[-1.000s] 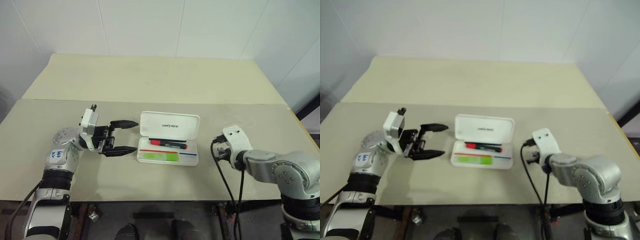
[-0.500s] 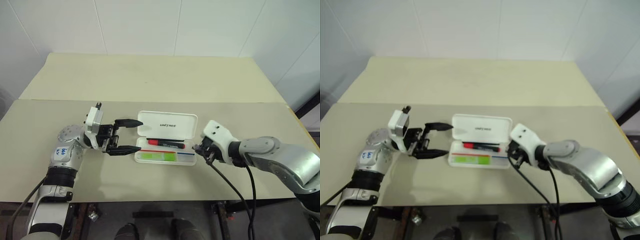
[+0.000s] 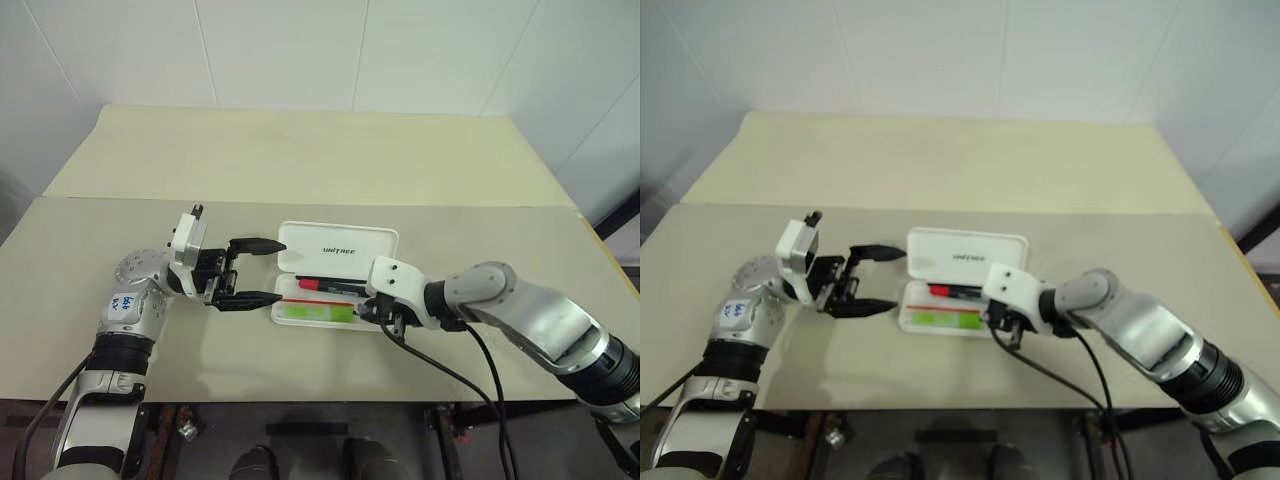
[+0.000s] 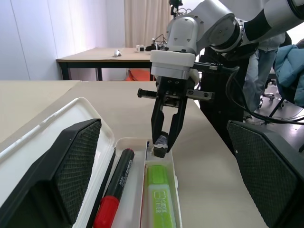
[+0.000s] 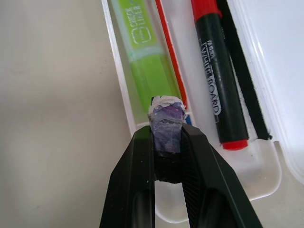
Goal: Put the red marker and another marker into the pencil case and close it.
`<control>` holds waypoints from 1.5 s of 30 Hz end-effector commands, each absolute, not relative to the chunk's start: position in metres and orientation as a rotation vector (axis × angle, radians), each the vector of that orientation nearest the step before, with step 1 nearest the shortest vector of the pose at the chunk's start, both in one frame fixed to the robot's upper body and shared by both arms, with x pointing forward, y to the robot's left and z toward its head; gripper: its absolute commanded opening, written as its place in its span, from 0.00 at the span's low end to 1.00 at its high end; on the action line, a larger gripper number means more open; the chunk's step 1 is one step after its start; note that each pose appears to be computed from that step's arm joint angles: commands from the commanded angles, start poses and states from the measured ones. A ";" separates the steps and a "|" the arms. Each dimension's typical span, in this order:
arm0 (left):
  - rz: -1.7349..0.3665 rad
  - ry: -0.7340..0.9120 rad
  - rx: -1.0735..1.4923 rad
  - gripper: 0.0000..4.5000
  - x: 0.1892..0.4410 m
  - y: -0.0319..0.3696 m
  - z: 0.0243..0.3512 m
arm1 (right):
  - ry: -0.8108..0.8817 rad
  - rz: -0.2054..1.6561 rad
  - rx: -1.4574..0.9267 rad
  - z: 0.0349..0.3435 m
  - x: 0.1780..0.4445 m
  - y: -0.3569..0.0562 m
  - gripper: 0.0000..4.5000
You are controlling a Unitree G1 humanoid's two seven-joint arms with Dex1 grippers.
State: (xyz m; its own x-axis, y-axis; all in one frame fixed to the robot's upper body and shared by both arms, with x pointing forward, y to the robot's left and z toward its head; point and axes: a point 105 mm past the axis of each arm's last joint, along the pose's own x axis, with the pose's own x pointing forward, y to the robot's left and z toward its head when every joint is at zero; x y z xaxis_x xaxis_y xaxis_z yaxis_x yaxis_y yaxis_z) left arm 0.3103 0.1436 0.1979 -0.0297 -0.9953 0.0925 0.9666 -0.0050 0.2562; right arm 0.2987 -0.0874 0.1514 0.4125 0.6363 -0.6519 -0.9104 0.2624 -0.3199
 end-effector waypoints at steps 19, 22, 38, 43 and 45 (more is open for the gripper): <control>-1.656 -0.335 0.203 1.00 0.298 0.147 0.206 | 0.397 1.117 -0.808 0.157 0.302 -0.093 1.00; -1.655 -0.339 0.208 1.00 0.299 0.146 0.206 | 0.348 1.108 -0.770 0.166 0.304 -0.091 1.00; -1.585 -0.398 0.252 1.00 0.331 0.142 0.225 | -0.166 1.137 -0.324 0.239 0.290 -0.137 1.00; -1.581 -0.416 0.231 1.00 0.343 0.139 0.237 | -0.176 1.065 -0.328 0.234 0.300 -0.150 1.00; -1.576 -0.420 0.219 0.86 0.346 0.138 0.240 | -0.187 1.052 -0.329 0.234 0.301 -0.150 1.00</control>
State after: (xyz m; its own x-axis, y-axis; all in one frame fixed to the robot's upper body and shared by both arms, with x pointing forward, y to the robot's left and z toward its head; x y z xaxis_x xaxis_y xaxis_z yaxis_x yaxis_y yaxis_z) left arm 0.3562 0.1386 0.2354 0.0499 -0.9882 0.1447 0.9317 0.0982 0.3496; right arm 0.3023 -0.1467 0.2230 0.4706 0.8811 -0.0469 -0.8459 0.4354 -0.3080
